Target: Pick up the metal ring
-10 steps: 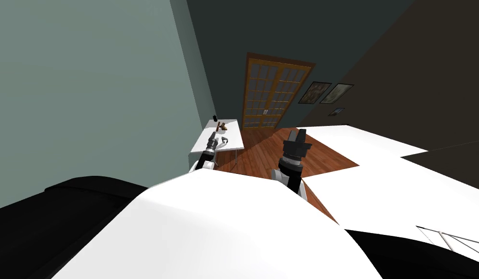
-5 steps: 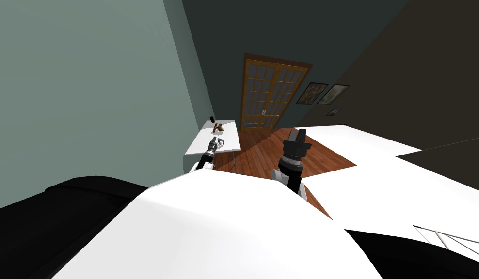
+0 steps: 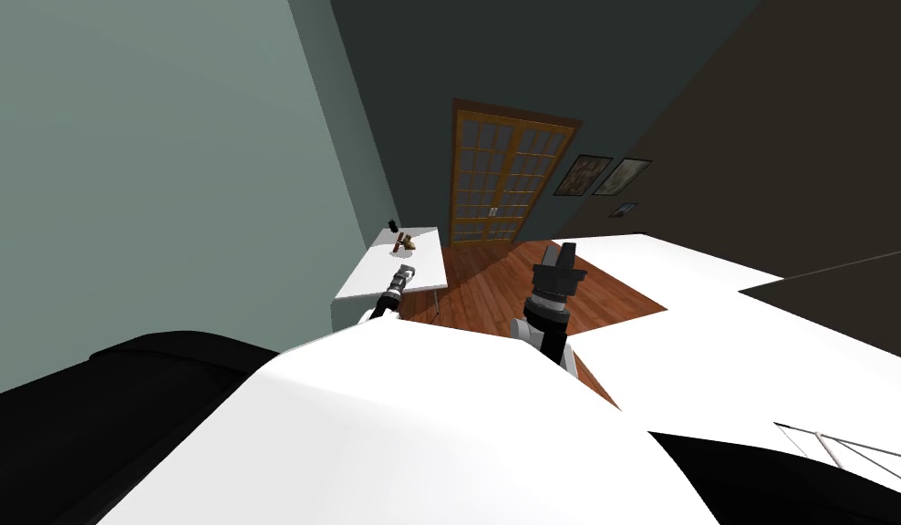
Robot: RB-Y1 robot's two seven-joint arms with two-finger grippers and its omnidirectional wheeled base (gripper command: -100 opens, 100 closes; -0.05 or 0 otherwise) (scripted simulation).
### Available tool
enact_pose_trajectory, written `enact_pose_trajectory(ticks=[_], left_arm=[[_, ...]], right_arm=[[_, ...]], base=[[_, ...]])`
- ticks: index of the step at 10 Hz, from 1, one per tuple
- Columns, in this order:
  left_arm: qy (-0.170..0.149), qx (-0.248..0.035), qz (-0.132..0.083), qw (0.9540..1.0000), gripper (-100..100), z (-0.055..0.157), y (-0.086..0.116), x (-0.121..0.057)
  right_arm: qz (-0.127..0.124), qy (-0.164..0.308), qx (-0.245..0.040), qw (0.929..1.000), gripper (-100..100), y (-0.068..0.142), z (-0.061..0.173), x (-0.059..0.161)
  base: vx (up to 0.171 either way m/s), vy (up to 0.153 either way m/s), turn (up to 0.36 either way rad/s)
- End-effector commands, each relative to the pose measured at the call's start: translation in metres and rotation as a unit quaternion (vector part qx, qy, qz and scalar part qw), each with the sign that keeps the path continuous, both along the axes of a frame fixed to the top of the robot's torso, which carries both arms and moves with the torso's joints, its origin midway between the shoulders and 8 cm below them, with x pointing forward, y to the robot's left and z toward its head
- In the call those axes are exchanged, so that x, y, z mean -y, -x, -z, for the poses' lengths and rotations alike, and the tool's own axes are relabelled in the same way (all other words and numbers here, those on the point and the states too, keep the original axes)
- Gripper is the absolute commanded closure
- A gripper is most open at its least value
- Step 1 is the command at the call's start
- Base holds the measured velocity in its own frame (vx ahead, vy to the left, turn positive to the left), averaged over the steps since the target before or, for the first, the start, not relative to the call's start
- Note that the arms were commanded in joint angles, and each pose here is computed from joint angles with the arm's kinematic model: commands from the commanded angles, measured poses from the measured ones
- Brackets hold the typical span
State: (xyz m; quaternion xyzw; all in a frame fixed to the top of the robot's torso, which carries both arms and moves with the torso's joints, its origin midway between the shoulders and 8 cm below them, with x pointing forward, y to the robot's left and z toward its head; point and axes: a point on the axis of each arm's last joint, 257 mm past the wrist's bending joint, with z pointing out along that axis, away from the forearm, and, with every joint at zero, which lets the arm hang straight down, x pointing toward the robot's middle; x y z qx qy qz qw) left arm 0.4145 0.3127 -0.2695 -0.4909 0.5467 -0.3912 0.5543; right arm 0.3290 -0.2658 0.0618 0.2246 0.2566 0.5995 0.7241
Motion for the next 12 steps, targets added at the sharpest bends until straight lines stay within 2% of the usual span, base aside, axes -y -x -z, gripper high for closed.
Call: enact_pose_trajectory(ticks=[1, 2, 3, 4, 5, 9, 10, 11, 12], left_arm=[[-0.003, -0.025, -0.011, 0.9996, -100, 0.018, 0.006, -0.007], [-0.002, -0.015, -0.007, 0.9999, -100, 0.011, 0.003, -0.003], [-0.002, -0.017, -0.008, 0.9998, 0, 0.012, 0.003, -0.003], [-0.002, -0.017, -0.007, 0.9998, -100, 0.012, 0.003, -0.003], [-0.002, -0.017, -0.007, 0.9998, 100, 0.012, 0.003, -0.003], [-0.002, -0.017, -0.007, 0.9998, 100, 0.012, 0.003, -0.003], [-0.002, -0.017, -0.007, 0.9998, 0, 0.012, 0.003, -0.003], [-0.021, -0.025, -0.022, 0.9992, -100, 0.009, 0.010, -0.022], [-0.026, -0.029, -0.029, 0.9988, -100, 0.008, 0.013, -0.029]], right_arm=[[0.000, 0.000, 0.000, 1.0000, 0, 0.000, 0.000, 0.000], [0.000, 0.000, 0.000, 1.0000, 0, 0.000, 0.000, 0.000], [0.000, 0.000, 0.000, 1.0000, 0, 0.000, 0.000, 0.000], [0.000, 0.000, 0.000, 1.0000, 0, 0.000, 0.000, 0.000], [0.000, 0.000, 0.000, 1.0000, 0, 0.000, 0.000, 0.000], [0.000, 0.000, 0.000, 1.0000, 0, 0.000, 0.000, 0.000], [0.000, 0.000, 0.000, 1.0000, 0, 0.000, 0.000, 0.000], [0.000, 0.000, 0.000, 1.0000, 0, 0.000, 0.000, 0.000], [0.000, 0.000, 0.000, 1.0000, 0, 0.000, 0.000, 0.000]], base=[[0.137, -0.040, -0.041], [0.067, -0.019, -0.004], [0.011, -0.004, 0.002], [0.006, -0.002, 0.000], [0.000, 0.000, 0.000], [0.000, 0.000, 0.000], [0.000, 0.000, 0.000], [-0.031, -0.145, -0.034], [-0.059, -0.240, -0.007]])
